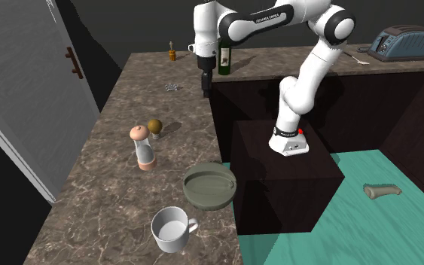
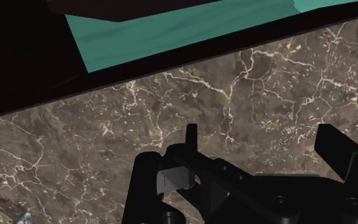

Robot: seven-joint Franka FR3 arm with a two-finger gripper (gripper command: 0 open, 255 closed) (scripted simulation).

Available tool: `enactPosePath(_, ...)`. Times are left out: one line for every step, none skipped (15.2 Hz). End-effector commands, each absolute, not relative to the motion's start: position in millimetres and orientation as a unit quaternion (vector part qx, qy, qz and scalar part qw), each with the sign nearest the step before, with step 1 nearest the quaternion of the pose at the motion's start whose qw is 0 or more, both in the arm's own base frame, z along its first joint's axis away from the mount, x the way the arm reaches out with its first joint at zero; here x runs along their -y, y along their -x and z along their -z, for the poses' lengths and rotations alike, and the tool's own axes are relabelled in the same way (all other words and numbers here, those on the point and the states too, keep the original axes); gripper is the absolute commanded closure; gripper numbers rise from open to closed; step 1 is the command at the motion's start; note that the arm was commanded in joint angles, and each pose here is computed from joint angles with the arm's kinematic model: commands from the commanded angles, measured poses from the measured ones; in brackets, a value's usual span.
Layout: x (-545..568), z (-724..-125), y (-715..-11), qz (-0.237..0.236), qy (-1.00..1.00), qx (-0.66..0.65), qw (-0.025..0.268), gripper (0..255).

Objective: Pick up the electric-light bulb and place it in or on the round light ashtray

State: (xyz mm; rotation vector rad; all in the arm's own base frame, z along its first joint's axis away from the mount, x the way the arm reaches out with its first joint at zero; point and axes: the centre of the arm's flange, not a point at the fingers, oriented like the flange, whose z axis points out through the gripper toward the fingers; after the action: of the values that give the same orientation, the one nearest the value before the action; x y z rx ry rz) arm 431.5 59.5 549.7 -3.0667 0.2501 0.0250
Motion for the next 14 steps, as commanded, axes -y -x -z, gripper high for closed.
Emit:
enactPosePath(-66,-542,-455,-0.006,0.996,-0.083,0.032,0)
enactPosePath(-70,-538,-466,-0.005,0.996,-0.083,0.031,0)
enactPosePath(-73,-533,-478,-0.004,0.996,-0.084,0.031,0)
enactPosePath(-76,-528,-489,-0.003,0.996,-0.085,0.030,0)
enactPosePath(-80,-523,-501,-0.002,0.996,-0.085,0.030,0)
enactPosePath(-83,-519,-513,-0.001,0.996,-0.086,0.029,0)
enactPosePath(-86,-514,-524,-0.001,0.996,-0.087,0.029,0)
enactPosePath(-89,-509,-536,0.000,0.996,-0.087,0.028,0)
enactPosePath(-93,-505,-548,0.001,0.996,-0.088,0.028,0)
enactPosePath(-96,-500,-559,0.002,0.996,-0.089,0.027,0)
enactPosePath(-99,-495,-571,0.003,0.996,-0.089,0.027,0)
enactPosePath(-102,-491,-583,0.004,0.996,-0.090,0.026,0)
enactPosePath(-105,-486,-595,0.005,0.996,-0.090,0.026,0)
enactPosePath(-108,-481,-606,0.006,0.996,-0.091,0.025,0)
